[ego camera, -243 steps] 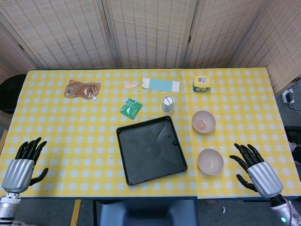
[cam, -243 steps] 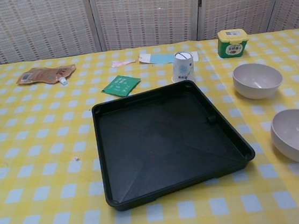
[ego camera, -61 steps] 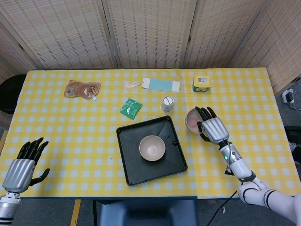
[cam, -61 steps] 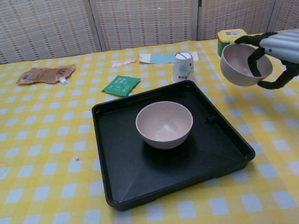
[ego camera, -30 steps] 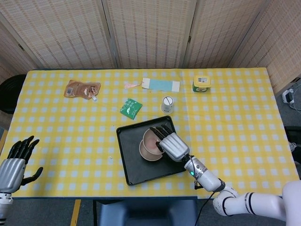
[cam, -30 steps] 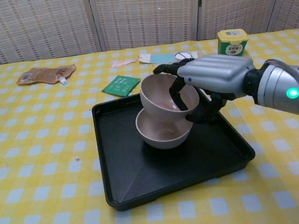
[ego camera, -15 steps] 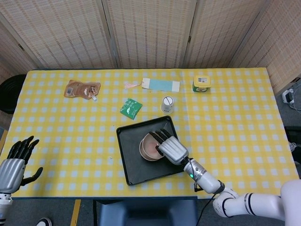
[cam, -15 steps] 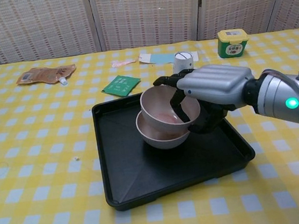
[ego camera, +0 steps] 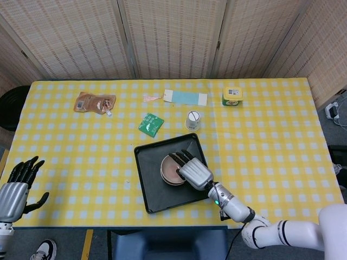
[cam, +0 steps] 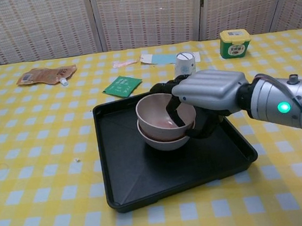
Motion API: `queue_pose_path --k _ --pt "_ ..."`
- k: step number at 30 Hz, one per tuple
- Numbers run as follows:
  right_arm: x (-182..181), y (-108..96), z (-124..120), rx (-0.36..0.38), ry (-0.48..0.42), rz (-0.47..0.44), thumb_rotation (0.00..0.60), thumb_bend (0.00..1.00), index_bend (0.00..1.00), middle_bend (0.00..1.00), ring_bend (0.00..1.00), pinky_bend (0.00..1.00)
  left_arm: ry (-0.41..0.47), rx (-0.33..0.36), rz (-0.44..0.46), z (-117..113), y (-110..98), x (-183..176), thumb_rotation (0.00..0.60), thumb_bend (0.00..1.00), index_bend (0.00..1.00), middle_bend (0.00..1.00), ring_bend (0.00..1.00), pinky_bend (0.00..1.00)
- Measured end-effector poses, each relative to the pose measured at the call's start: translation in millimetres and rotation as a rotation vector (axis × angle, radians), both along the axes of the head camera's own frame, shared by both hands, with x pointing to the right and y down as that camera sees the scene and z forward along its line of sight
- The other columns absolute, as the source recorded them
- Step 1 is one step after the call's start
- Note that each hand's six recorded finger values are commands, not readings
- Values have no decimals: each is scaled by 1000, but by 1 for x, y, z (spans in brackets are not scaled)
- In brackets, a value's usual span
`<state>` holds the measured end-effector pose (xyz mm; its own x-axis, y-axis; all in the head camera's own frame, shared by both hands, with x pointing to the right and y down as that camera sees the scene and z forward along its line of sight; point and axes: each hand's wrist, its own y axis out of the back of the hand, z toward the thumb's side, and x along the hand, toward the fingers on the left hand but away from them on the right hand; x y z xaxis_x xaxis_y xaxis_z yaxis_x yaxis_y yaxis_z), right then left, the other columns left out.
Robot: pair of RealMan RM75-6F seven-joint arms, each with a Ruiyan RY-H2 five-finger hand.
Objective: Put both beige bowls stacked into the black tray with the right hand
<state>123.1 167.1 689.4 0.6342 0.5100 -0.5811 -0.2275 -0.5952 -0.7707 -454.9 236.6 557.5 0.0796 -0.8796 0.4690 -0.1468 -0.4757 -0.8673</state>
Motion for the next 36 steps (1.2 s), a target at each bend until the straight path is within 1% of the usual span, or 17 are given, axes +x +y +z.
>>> queue_pose_path --k 6,11,14,17,19,20,22,23,26,27,30,33,36 --pt "6 0 -2 -6 29 -4 600 470 420 0 0 0 -1 -1 2 0 0 0 600 362 0 0 0 0" --pt "14 -4 -10 7 24 13 600 470 352 0 0 0 -3 2 1 0 0 -1 600 361 0 0 0 0" --pt "25 -6 -21 19 7 39 600 470 278 0 0 0 -5 2 0 0 0 -1 600 361 0 0 0 0" --pt "40 -8 -34 37 -25 87 600 470 173 0 0 0 -8 -3 3 1 0 -1 600 361 0 0 0 0" --pt "56 -9 -45 55 -53 134 600 470 115 0 0 0 -12 -6 8 2 0 0 600 361 0 0 0 0" --pt "64 -9 -50 62 -66 159 600 470 69 0 0 0 -14 -8 10 3 1 1 600 361 0 0 0 0" --pt "89 -7 -60 80 -87 227 600 470 19 0 0 0 -21 -13 16 5 1 2 600 361 0 0 0 0" --pt "102 -6 -65 89 -94 259 600 470 3 0 0 0 -24 -15 18 5 2 3 600 361 0 0 0 0" --pt "147 4 -79 132 -96 365 600 470 0 0 0 0 -34 -20 27 8 3 5 600 361 0 0 0 0" --pt "168 10 -84 152 -87 408 600 470 0 0 0 0 -38 -22 33 9 3 7 600 361 0 0 0 0" --pt "218 28 -92 200 -41 496 600 470 0 0 0 0 -47 -23 46 12 5 10 600 361 0 0 0 0" --pt "262 45 -97 229 4 565 600 469 0 0 0 0 -58 -25 54 15 6 13 600 361 0 0 0 0" --pt "291 58 -106 241 32 606 600 470 0 0 0 0 -68 -27 63 17 8 16 600 361 0 0 0 0"
